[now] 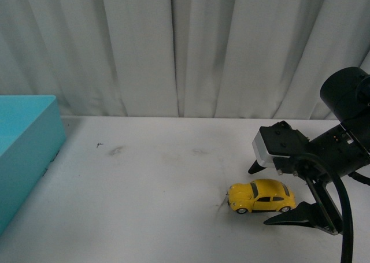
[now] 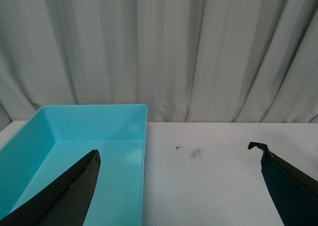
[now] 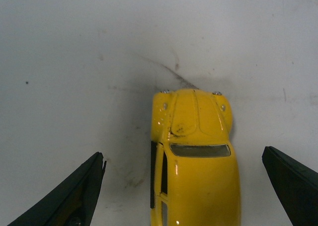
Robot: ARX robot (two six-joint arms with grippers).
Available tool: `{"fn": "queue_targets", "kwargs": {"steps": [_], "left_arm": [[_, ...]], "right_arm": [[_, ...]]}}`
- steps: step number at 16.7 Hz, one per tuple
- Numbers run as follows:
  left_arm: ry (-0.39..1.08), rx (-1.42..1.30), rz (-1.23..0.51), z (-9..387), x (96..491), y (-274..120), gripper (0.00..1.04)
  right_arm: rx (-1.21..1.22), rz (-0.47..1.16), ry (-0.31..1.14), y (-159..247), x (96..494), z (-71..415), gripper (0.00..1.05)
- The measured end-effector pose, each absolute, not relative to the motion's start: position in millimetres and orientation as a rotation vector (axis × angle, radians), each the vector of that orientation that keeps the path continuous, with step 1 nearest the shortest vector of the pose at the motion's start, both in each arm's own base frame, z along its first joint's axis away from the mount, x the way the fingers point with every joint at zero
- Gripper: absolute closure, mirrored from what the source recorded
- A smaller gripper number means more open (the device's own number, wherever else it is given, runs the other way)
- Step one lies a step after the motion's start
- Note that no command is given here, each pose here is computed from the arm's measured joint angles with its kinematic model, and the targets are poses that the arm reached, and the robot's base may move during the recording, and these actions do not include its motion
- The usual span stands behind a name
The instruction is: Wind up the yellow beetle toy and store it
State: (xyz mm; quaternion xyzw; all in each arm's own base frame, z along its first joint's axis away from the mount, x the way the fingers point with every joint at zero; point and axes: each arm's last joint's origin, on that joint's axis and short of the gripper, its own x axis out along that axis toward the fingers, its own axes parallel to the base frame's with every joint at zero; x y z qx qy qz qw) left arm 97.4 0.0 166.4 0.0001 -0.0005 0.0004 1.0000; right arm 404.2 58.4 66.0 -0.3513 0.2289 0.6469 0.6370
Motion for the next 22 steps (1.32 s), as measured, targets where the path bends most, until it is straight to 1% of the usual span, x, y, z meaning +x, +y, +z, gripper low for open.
{"fn": "queue_targets", "kwargs": {"steps": [3,5,8,9,10,22], "left_arm": [[-0.001,0.001,0.0,166,97,0,0.07],[-0.001,0.0,0.0,166,97,0,0.07],[-0.001,0.001,0.0,166,97,0,0.07],[-0.001,0.0,0.0,166,97,0,0.07],[-0.001,0.0,0.0,166,97,0,0.07],[-0.001,0.001,0.0,166,97,0,0.07]], "right_arm": [[-0.797,1.457,0.564,59,411,58,0.07],[-0.791,1.451,0.566,60,412,56,0.07],[-0.795,1.451,0.553,65,413,56,0.35],[-0.786,1.455,0.549,68,412,57,0.57],[-0.764,1.446,0.553,68,413,57,0.65],[-0.702,1.435,0.532,42,395,48,0.65]]}}
